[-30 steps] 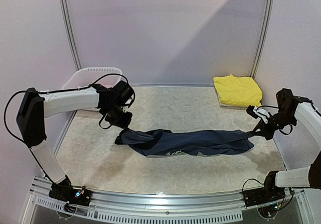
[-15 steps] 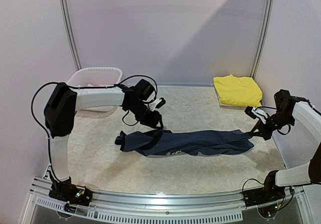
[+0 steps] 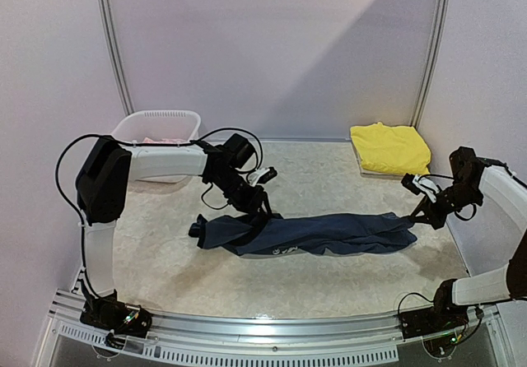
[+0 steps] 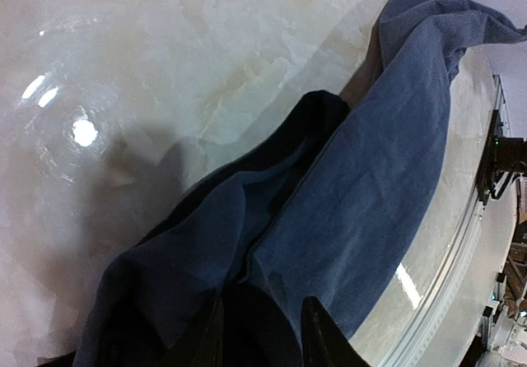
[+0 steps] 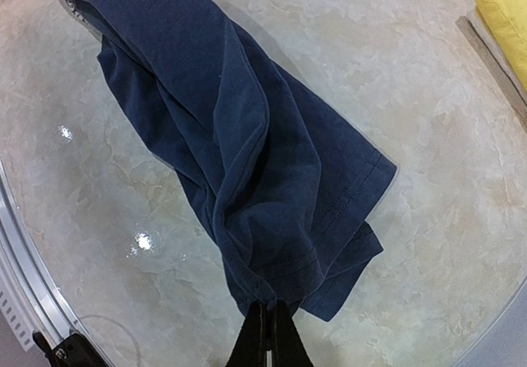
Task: Fold and stack the mixed laundry pile
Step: Pick up the crumpled tank top from the center of the board.
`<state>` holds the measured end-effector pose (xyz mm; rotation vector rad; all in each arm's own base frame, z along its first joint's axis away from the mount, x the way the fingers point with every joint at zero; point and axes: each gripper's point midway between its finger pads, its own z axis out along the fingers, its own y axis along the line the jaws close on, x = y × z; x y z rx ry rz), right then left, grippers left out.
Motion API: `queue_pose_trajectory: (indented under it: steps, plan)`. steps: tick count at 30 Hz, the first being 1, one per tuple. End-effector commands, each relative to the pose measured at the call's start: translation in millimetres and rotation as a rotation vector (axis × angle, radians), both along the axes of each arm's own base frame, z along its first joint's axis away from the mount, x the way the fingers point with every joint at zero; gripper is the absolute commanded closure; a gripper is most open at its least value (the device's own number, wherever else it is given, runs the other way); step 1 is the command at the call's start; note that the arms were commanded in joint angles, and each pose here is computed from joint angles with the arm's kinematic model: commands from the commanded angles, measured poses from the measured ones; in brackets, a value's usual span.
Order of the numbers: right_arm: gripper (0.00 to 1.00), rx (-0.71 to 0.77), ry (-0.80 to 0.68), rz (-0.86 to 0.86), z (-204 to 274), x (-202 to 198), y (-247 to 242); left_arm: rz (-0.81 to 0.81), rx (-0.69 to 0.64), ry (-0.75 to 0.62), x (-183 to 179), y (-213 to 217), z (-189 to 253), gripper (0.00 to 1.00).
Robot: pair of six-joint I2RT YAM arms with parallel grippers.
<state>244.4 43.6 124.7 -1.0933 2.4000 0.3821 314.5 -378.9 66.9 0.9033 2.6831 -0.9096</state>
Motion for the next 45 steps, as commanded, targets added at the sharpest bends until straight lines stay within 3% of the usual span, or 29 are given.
queue_pose_trajectory:
  steps: [1, 10, 18, 23, 34, 40, 45]
  plan:
    - [1.0, 0.021, 0.0, -0.005, -3, 1, 2, -0.018, -0.013, 0.022, -7, -4, -1, 0.67]
    - [1.0, 0.027, 0.002, -0.011, -2, 1, 3, -0.004, 0.068, 0.012, -1, 1, -20, 0.65]
    - [1.0, 0.029, -0.001, -0.013, -1, 2, 3, -0.014, 0.048, 0.013, -3, -3, -16, 0.89]
    - [1.0, 0.023, -0.012, -0.021, 0, 6, 1, 0.0, 0.068, -0.042, 2, 3, 1, 0.94]
    - [1.0, 0.049, -0.118, -0.202, 63, 79, -15, 0.05, 0.139, -0.32, 9, 57, 114, 1.0]
    - [1.0, 0.119, -0.241, -0.236, 132, 111, -13, 0.147, 0.081, -0.543, 18, 79, 197, 1.0]
    - [1.0, 0.156, -0.361, -0.215, 199, 111, -6, 0.238, -0.047, -0.755, 7, 102, 286, 1.0]
